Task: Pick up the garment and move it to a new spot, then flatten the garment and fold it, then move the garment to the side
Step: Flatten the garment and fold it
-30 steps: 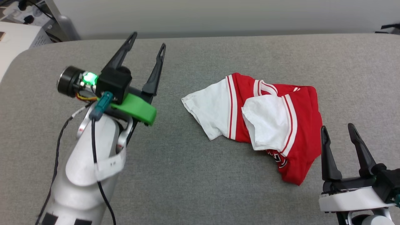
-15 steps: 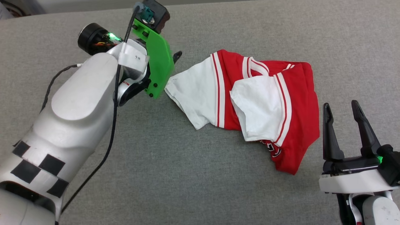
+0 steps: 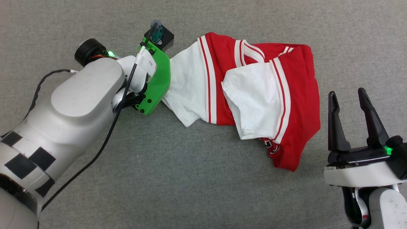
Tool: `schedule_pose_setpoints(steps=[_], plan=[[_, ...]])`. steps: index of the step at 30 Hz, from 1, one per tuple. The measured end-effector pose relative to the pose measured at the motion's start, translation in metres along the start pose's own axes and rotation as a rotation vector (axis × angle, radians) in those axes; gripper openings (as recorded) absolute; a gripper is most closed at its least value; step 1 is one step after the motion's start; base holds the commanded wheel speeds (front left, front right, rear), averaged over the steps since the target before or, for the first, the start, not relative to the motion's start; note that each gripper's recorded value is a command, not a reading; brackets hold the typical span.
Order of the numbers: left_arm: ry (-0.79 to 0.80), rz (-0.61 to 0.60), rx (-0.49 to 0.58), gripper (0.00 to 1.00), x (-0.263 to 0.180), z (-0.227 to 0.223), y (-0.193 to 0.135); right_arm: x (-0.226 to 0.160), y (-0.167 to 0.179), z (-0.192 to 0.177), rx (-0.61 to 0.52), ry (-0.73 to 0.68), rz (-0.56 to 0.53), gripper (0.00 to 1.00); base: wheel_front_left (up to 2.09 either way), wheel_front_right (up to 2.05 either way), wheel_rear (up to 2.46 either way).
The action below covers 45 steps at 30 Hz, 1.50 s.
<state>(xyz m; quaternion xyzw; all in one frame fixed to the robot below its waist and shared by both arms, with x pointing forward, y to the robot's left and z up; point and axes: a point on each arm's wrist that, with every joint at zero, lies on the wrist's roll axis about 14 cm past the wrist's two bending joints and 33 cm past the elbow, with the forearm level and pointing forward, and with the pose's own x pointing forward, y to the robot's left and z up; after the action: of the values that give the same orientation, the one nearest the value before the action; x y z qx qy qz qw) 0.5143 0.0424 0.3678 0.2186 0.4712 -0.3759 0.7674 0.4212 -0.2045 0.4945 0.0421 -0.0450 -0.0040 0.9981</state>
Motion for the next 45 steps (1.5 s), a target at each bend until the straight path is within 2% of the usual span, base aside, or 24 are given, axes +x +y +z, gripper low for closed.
schedule_pose_setpoints(steps=[4,6,15,20,27,34,38,39,40,45], plan=[[0.010,-0.026,0.018,1.00,0.007,0.001,-0.005,0.000,-0.004,-0.003,-0.006,0.008,-0.011,1.00,0.00,0.00,0.00],[-0.021,-0.030,0.018,0.00,0.007,0.004,-0.006,0.000,-0.005,-0.003,-0.007,0.009,-0.014,1.00,0.00,0.00,0.00],[-0.255,-0.013,-0.009,0.00,-0.018,0.018,-0.007,0.001,0.004,0.010,0.005,-0.030,0.011,1.00,0.00,0.00,0.00],[-0.329,0.044,-0.069,0.00,-0.052,0.003,0.015,-0.006,0.010,0.012,0.013,-0.027,0.026,1.00,0.00,0.00,0.00],[-0.264,0.163,-0.214,0.00,-0.090,-0.063,0.052,-0.005,0.029,0.020,0.035,-0.053,0.080,1.00,0.00,0.00,0.00],[-0.127,0.195,-0.409,0.00,-0.081,-0.133,0.052,-0.008,0.032,0.021,0.033,-0.054,0.088,1.00,0.00,0.00,0.00],[-0.116,0.206,-0.450,0.00,-0.074,-0.143,0.052,-0.011,0.028,0.021,0.028,-0.049,0.077,1.00,0.00,0.00,0.00],[-0.134,0.208,-0.457,0.26,-0.074,-0.141,0.051,-0.012,0.027,0.022,0.026,-0.049,0.074,1.00,0.00,0.00,0.00],[-0.158,0.220,-0.461,1.00,-0.073,-0.138,0.052,-0.013,0.026,0.022,0.024,-0.049,0.072,1.00,0.00,0.00,0.00],[-0.413,0.336,-0.420,1.00,-0.086,-0.103,0.061,-0.015,0.027,0.032,-0.002,-0.075,0.078,1.00,0.00,0.00,0.00]])
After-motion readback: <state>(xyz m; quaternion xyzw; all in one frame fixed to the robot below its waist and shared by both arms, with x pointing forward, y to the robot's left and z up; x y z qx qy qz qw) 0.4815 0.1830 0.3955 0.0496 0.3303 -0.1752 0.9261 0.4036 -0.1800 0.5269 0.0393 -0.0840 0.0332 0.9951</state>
